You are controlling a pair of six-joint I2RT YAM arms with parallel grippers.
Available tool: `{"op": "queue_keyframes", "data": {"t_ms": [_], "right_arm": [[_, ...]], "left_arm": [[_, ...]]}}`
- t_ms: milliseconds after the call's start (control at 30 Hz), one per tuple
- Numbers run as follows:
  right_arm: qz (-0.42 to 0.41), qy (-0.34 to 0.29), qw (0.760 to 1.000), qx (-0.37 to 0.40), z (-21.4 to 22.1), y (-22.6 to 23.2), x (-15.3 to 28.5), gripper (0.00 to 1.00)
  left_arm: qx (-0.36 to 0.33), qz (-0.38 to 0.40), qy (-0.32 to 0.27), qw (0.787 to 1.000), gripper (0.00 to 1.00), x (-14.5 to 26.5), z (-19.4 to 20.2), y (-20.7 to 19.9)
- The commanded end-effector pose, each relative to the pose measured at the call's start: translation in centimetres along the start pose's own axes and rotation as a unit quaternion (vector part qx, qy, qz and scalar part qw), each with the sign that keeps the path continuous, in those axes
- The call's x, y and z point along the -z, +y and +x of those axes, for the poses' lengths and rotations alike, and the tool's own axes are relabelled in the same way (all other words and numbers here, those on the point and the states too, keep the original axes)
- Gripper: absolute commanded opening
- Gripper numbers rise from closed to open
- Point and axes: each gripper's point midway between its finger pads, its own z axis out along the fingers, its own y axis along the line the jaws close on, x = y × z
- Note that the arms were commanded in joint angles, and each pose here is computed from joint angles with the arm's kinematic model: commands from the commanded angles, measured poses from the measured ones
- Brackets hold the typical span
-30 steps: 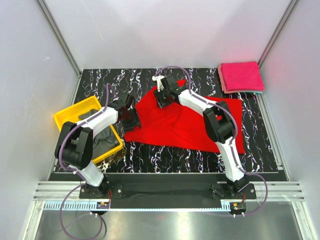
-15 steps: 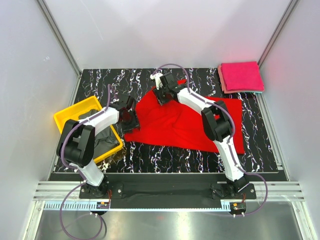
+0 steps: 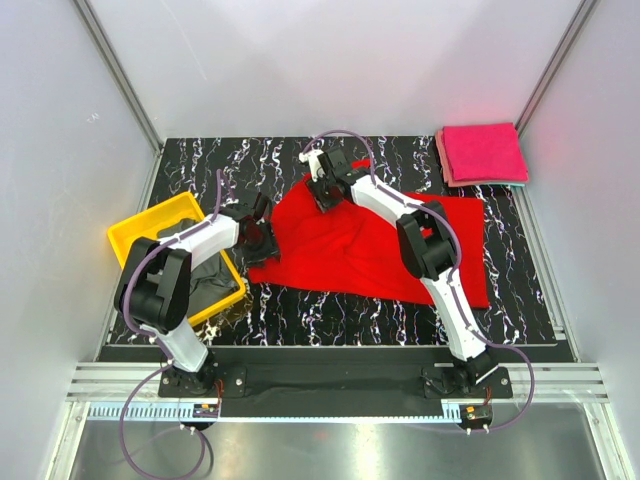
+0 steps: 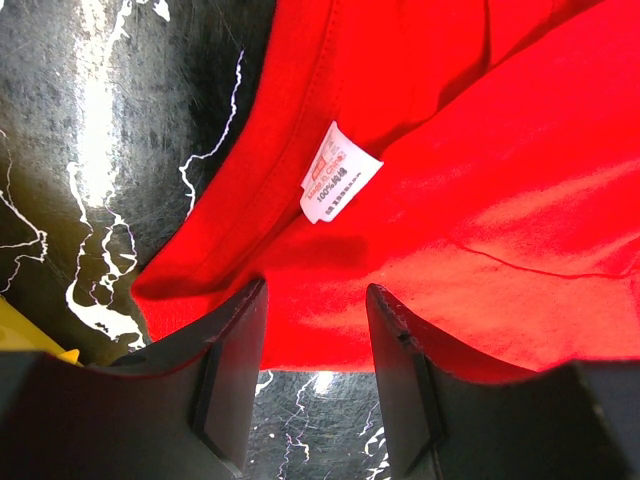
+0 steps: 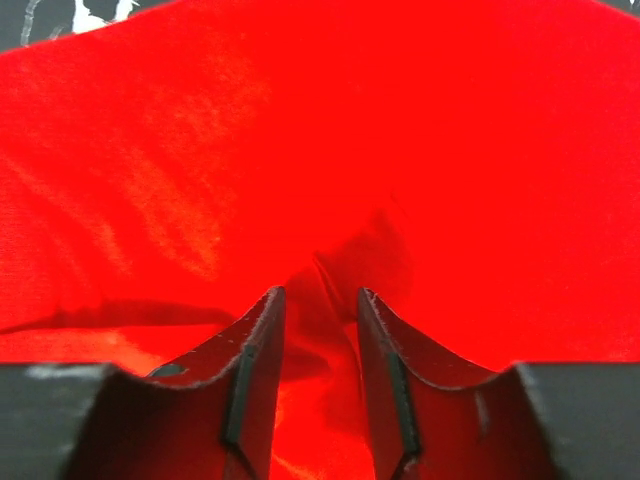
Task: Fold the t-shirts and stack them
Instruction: Fold the tshirt
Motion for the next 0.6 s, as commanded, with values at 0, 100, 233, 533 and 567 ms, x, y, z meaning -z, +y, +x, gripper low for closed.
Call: {"op": "queue_keyframes", "data": {"t_ms": [0, 100, 233, 533, 567], "right_arm": [[0.013, -0.013, 1.000, 0.007, -1.2, -0.9, 0.4, 0.41], [0.018, -0.018, 1.000, 0.006, -1.4, -1.1, 0.3, 0.28], [0.029, -0.033, 0.999, 0.007, -2.5, -1.5, 0.8, 0.00], [0.046, -0.123, 0.991, -0.024, -6.7, -3.4, 3.4, 0.00], [0.047, -0.123, 0.991, -0.025, -6.6, -3.6, 3.3, 0.00]], "left_arm": [[-0.004, -0.003, -0.021, 1.000, 0.49, -0.1, -1.0, -0.2], [-0.005, -0.010, -0.013, 1.000, 0.49, -0.5, -0.7, 0.1], [-0.003, -0.015, -0.012, 1.000, 0.49, -0.7, -0.5, 0.4], [-0.002, -0.030, 0.003, 1.000, 0.50, -1.5, 0.4, 1.2], [-0.002, -0.029, 0.003, 1.000, 0.49, -1.6, 0.5, 1.2]]}}
